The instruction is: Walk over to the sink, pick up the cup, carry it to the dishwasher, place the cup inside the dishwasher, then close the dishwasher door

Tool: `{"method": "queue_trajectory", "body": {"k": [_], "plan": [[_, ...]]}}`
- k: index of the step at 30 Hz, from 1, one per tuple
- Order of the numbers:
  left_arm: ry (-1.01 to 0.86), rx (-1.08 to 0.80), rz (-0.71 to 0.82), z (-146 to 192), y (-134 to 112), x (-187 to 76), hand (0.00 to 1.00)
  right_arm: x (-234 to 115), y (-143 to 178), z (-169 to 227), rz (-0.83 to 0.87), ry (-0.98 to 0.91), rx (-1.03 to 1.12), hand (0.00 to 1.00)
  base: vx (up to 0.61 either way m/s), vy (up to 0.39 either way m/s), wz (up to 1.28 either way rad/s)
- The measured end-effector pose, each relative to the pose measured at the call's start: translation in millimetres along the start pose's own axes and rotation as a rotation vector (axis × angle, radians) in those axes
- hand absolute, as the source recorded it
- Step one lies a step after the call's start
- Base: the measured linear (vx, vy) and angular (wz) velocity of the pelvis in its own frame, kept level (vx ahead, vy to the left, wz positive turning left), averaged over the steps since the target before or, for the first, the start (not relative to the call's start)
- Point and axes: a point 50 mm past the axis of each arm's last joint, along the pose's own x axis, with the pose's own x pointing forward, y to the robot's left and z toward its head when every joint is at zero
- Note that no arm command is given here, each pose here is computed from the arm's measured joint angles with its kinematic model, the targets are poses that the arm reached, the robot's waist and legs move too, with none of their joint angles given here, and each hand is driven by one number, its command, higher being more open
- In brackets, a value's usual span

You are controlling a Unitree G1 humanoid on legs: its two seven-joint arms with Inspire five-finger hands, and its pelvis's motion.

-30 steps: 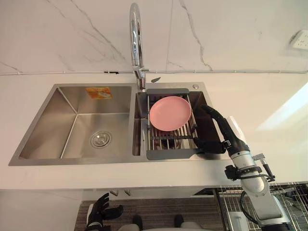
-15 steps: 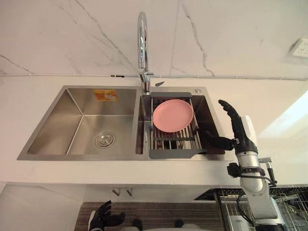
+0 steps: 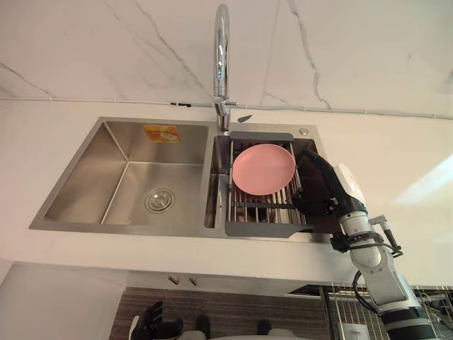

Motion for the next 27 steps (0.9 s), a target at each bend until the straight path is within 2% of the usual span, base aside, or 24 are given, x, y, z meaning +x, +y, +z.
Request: {"method": "queue_trajectory", "body": {"k": [19,20,27], "plan": [[-0.068,-0.02,0.018,18,-1,5,0.9,36,5,12,0.08,-0.091,-0.293,0.9,-0.02,-0.01,0.04],[-0.071,-0.02,0.018,19,-1,5,0.9,37,5,13,0.077,-0.096,-0.298,0.3,-0.04,-0.004,0.0],[-0.091,-0.031,0.018,24,-2,5,0.9,54,-9,23,0.007,-0.139,-0.402,0.3,-0.03,-0.003,0.01]]}}
